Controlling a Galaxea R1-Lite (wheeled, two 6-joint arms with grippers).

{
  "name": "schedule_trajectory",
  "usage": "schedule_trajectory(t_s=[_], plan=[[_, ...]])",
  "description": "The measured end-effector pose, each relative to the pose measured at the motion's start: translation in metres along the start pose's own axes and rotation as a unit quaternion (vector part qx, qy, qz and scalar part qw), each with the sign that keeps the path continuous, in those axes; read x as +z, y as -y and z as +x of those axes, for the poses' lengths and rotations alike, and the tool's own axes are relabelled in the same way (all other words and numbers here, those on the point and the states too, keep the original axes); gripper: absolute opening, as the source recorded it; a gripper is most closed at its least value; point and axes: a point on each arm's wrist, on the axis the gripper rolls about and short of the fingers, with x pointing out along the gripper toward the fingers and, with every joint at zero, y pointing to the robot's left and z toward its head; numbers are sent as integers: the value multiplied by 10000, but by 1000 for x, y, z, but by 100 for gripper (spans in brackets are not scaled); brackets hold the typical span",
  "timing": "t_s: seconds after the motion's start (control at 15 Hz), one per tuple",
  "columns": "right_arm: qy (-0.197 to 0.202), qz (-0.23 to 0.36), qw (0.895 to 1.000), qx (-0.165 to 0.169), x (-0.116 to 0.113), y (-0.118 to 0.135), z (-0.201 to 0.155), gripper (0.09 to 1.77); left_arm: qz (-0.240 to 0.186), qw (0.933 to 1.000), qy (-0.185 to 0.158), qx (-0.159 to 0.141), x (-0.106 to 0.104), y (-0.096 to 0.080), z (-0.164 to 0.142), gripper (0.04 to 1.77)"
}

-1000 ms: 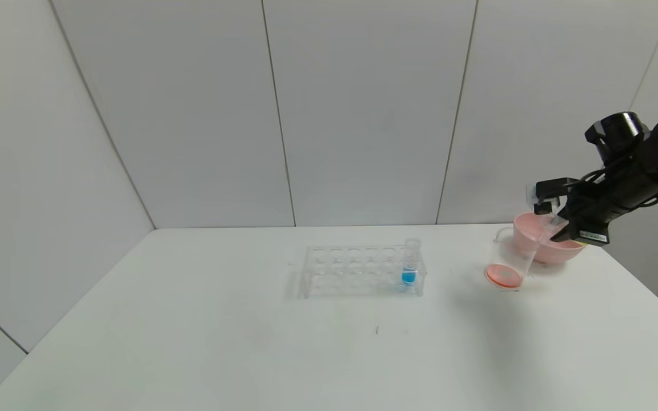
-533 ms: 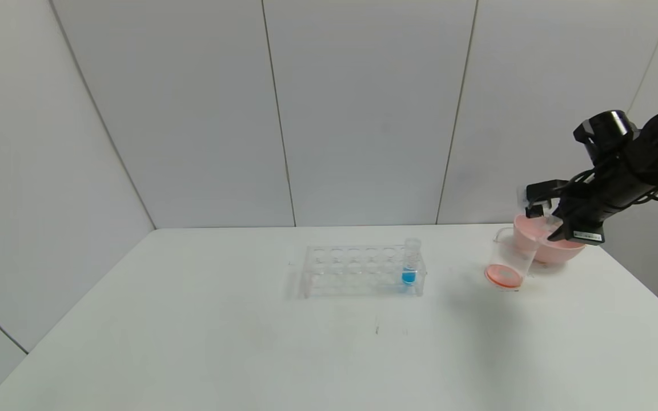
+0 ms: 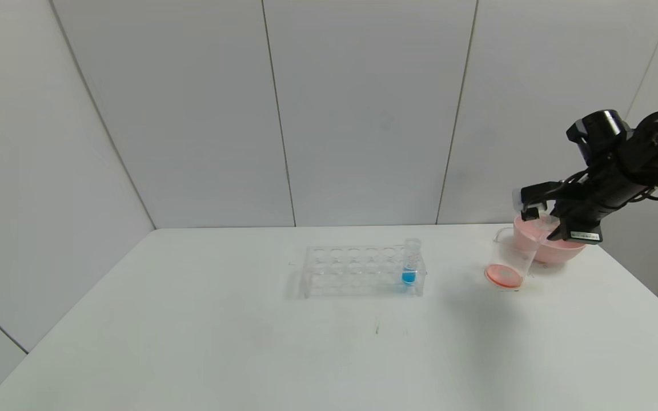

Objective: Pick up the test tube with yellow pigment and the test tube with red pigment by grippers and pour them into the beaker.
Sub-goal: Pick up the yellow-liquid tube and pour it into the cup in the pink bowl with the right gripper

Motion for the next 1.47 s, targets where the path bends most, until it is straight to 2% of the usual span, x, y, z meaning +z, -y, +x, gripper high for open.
schedule_trajectory(t_s=[0.2, 0.67, 1.47], plan=[[-11, -9, 10000, 0, 1, 0, 0, 53, 0, 10000, 2, 0, 0, 0, 0, 172], [-424, -108, 9990, -67, 7, -3, -5, 53, 0, 10000, 0, 0, 0, 0, 0, 172], [-711, -246, 9970, -180, 19, -5, -9, 53, 0, 10000, 0, 0, 0, 0, 0, 172]])
